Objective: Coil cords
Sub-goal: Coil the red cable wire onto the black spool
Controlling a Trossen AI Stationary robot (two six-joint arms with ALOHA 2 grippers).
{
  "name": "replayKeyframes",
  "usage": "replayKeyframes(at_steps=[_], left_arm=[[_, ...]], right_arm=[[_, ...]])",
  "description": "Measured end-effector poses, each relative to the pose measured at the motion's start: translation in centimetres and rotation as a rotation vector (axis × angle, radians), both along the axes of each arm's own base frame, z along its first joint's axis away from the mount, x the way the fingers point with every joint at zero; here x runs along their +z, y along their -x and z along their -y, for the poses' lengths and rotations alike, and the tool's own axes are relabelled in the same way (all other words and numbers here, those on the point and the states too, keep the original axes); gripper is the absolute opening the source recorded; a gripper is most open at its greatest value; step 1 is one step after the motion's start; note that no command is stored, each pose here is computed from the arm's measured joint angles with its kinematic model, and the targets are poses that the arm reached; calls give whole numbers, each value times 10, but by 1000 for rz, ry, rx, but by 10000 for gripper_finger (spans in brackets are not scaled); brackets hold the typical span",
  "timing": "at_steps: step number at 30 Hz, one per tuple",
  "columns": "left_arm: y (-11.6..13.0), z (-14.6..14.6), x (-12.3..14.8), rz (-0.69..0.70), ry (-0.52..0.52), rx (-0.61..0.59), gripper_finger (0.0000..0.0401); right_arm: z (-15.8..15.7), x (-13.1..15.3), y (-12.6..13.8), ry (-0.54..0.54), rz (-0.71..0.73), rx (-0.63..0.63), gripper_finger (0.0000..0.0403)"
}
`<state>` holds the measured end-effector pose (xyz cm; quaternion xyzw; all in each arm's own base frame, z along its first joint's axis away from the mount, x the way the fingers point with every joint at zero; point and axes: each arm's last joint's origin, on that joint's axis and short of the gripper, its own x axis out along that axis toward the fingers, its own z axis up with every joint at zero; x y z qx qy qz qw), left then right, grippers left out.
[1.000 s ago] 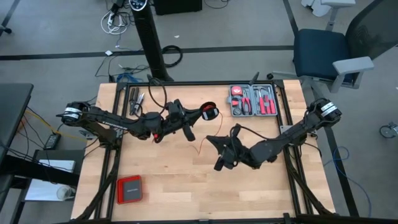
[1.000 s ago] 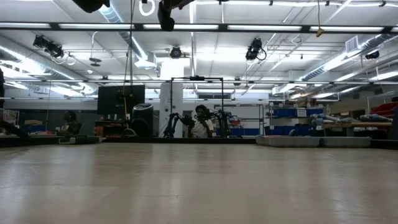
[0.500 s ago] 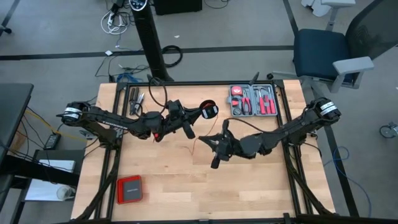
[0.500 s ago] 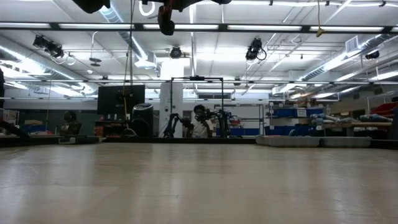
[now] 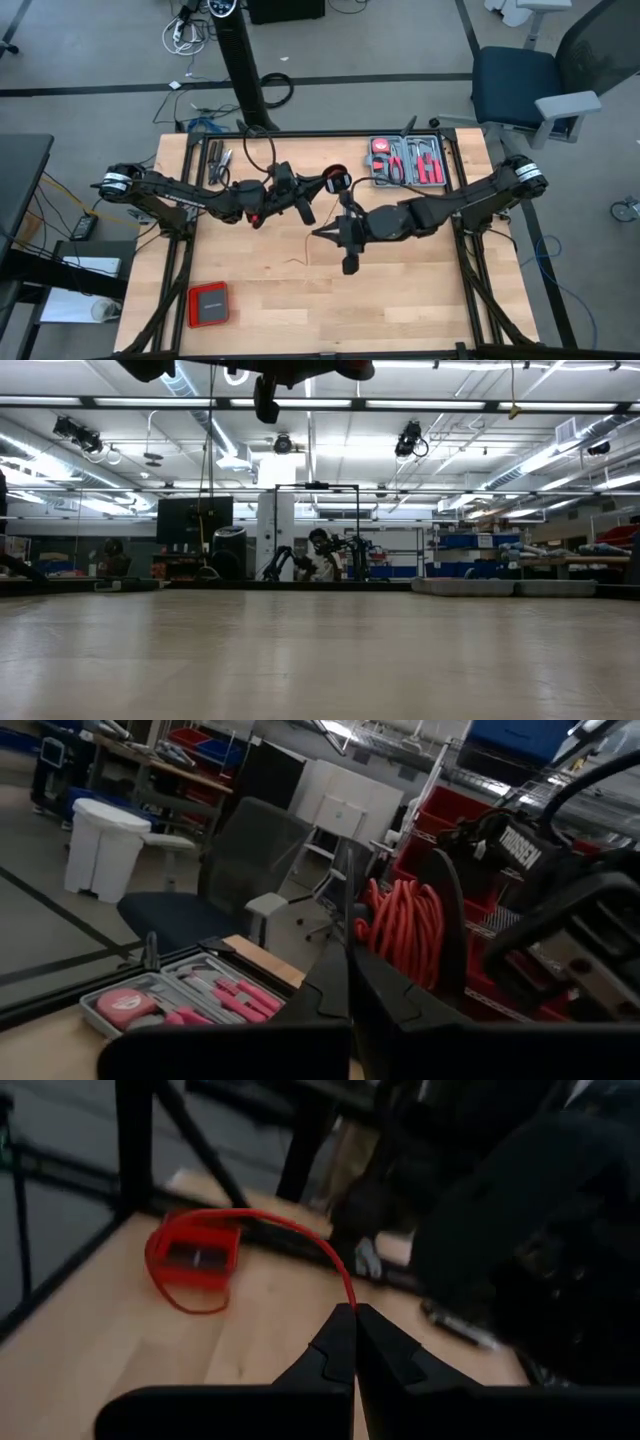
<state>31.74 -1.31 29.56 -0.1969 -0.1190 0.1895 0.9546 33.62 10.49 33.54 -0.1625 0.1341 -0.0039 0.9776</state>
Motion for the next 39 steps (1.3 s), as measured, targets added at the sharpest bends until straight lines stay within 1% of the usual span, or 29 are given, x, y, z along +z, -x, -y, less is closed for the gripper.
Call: replayKeyframes(at_steps=[5,8,13,15,18,19,25,27,31,37,39], left_arm=[[0,0,0,11,26,-1,3],[0,0,0,12,25,-6,3],[0,0,0,12,26,-9,3],[0,0,0,15,34,-11,3],[0,0,0,16,37,-18,3],[0,0,0,15,38,-18,3],[0,0,-1,10,40,-19,3],[0,0,-1,11,40,-19,3],[0,0,0,16,43,-19,3],[0,1,0,22,40,-39,3],[0,1,0,21,37,-38,3]], right_arm=[[6,9,2,53,-109,3,0],[8,17,5,130,-174,36,0],[9,21,7,320,-212,105,0],[8,20,8,424,-226,148,0],[7,14,8,600,-283,218,0],[7,13,9,644,-303,235,0],[9,15,7,787,-296,240,0],[13,14,6,806,-302,241,0],[25,10,0,791,-332,201,0],[25,20,-6,744,-224,147,0],[24,20,-5,750,-223,128,0]])
